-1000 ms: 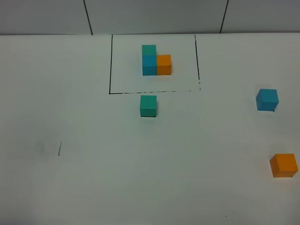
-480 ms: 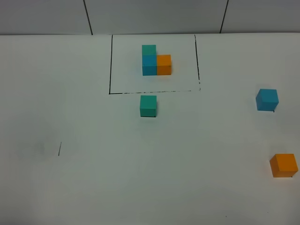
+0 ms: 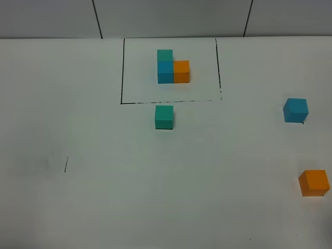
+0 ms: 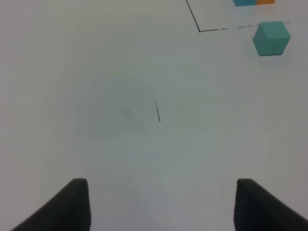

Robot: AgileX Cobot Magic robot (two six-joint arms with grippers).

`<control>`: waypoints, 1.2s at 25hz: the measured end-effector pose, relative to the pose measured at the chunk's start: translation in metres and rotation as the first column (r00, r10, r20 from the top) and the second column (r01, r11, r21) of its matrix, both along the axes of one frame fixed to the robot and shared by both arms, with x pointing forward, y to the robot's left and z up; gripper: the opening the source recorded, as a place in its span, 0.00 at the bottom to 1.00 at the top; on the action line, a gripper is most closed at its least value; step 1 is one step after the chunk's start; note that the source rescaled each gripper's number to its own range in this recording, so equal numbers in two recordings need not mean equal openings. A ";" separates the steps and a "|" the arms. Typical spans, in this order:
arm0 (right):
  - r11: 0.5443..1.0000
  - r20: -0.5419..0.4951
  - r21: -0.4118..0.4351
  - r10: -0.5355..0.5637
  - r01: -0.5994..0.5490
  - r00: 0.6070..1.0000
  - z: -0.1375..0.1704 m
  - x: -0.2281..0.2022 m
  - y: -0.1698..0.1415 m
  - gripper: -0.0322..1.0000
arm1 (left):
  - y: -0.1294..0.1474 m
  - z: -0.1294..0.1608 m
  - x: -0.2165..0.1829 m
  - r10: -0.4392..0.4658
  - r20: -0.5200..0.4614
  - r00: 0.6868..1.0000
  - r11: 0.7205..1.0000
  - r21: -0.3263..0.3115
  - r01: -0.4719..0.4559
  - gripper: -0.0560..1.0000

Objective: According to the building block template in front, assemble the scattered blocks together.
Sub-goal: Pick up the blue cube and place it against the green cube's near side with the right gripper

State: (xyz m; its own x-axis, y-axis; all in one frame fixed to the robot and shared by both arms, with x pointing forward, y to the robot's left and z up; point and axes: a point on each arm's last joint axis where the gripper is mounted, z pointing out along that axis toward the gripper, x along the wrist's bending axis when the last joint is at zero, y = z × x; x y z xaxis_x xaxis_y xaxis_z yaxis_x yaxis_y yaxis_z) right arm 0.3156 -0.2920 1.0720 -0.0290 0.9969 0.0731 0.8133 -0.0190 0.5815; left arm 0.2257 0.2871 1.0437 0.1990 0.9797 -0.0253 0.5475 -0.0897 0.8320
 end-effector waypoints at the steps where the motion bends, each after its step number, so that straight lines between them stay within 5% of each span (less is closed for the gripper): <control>1: 1.000 -0.019 -0.001 -0.001 0.001 1.000 0.002 0.010 0.000 0.78 | 0.000 0.000 0.000 0.000 0.000 1.000 1.000 0.000 0.000 0.40; 9: 1.000 -0.126 0.013 -0.017 0.019 0.992 -0.002 0.108 -0.002 0.78 | 0.000 0.000 0.000 0.000 0.000 1.000 1.000 0.000 0.000 0.40; 17: 0.998 -0.240 0.037 0.052 -0.045 0.969 -0.054 0.211 0.026 0.78 | 0.000 0.000 0.000 0.000 0.000 1.000 1.000 0.000 0.000 0.40; 30: 0.992 -0.372 -0.104 0.030 -0.074 0.928 -0.126 0.308 0.045 0.78 | 0.000 0.000 0.000 -0.001 0.000 1.000 1.000 0.002 0.001 0.39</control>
